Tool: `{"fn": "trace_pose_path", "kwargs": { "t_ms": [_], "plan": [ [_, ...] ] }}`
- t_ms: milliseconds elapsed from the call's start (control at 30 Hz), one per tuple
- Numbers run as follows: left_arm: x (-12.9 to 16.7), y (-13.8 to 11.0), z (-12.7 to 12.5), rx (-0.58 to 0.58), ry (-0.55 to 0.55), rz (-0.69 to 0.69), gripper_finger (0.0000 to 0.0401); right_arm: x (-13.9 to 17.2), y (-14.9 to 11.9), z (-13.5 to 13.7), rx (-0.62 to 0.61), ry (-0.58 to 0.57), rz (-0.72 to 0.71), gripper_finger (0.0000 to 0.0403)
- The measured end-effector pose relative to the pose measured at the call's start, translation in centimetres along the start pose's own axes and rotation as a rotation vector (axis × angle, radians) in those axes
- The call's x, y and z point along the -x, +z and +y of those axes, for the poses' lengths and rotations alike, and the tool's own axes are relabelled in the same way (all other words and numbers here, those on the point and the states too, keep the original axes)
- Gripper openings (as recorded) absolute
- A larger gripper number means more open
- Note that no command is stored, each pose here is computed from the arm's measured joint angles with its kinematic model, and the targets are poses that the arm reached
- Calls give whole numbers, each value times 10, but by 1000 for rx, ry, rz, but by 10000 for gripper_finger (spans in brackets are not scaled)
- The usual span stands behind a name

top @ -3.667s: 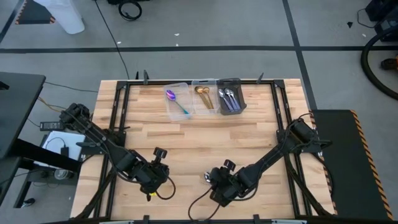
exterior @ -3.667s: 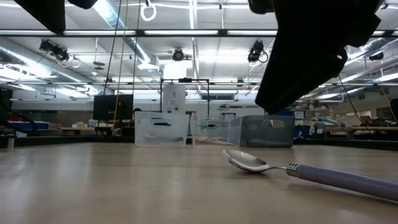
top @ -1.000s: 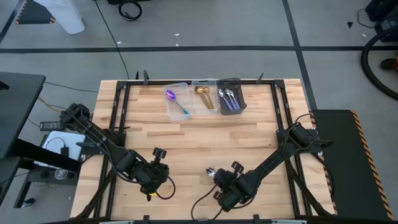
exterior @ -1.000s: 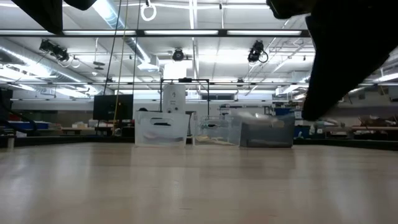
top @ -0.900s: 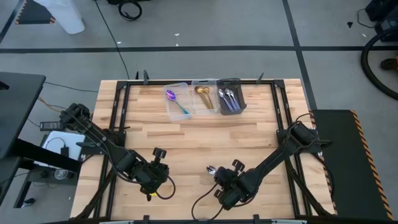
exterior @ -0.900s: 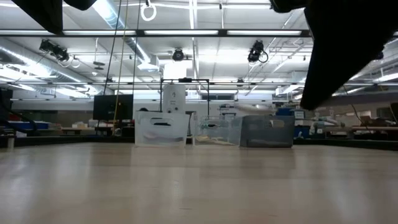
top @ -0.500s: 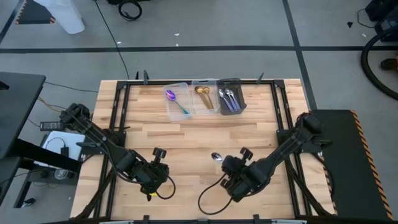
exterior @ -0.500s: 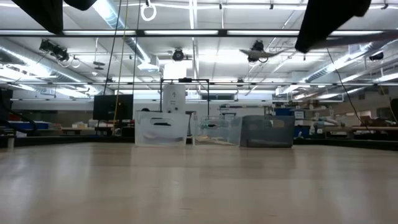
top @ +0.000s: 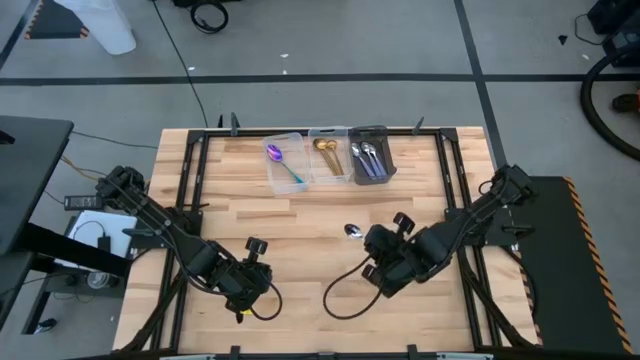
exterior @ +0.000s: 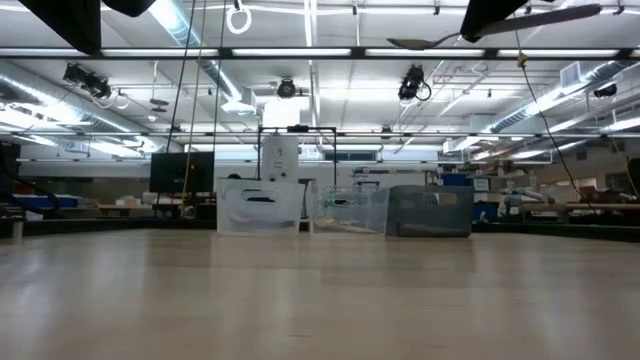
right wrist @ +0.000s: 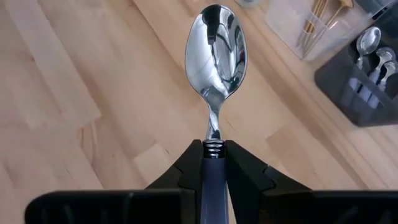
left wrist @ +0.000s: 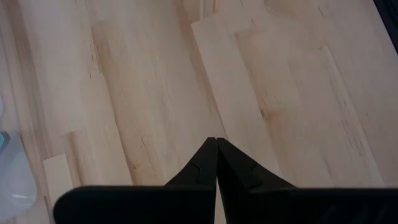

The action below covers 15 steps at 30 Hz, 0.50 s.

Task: Sort silverware by color (type)
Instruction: Put the violet spoon into the black bin

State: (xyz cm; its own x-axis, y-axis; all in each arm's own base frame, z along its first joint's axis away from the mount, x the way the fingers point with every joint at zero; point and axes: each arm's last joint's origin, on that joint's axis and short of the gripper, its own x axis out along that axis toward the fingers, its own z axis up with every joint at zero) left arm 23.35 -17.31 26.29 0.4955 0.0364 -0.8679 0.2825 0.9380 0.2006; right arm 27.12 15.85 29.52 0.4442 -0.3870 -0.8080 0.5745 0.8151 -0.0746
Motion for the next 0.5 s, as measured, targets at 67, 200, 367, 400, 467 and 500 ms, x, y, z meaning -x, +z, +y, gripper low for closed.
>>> {"fn": "trace_pose_path", "kwargs": {
  "t_ms": [67, 200, 367, 400, 467, 500],
  "plan": [
    [0, 0, 0, 0, 0, 0, 11, 4, 5, -6, -1, 16, 3, 60],
    [0, 0, 0, 0, 0, -1, 11, 13, 14, -20, -5, 45, -3, 60],
    [0, 0, 0, -6, 0, -1, 11, 28, 26, -40, 0, 70, -51, 60],
    [0, 0, 0, -7, 0, -1, 11, 31, 28, -44, 2, 70, -67, 60],
    [0, 0, 0, -8, 0, -1, 11, 36, 33, -54, 6, 70, -94, 60],
    [0, 0, 0, -8, 0, -1, 11, 39, 36, -59, 8, 70, -106, 60]
  ]
}}
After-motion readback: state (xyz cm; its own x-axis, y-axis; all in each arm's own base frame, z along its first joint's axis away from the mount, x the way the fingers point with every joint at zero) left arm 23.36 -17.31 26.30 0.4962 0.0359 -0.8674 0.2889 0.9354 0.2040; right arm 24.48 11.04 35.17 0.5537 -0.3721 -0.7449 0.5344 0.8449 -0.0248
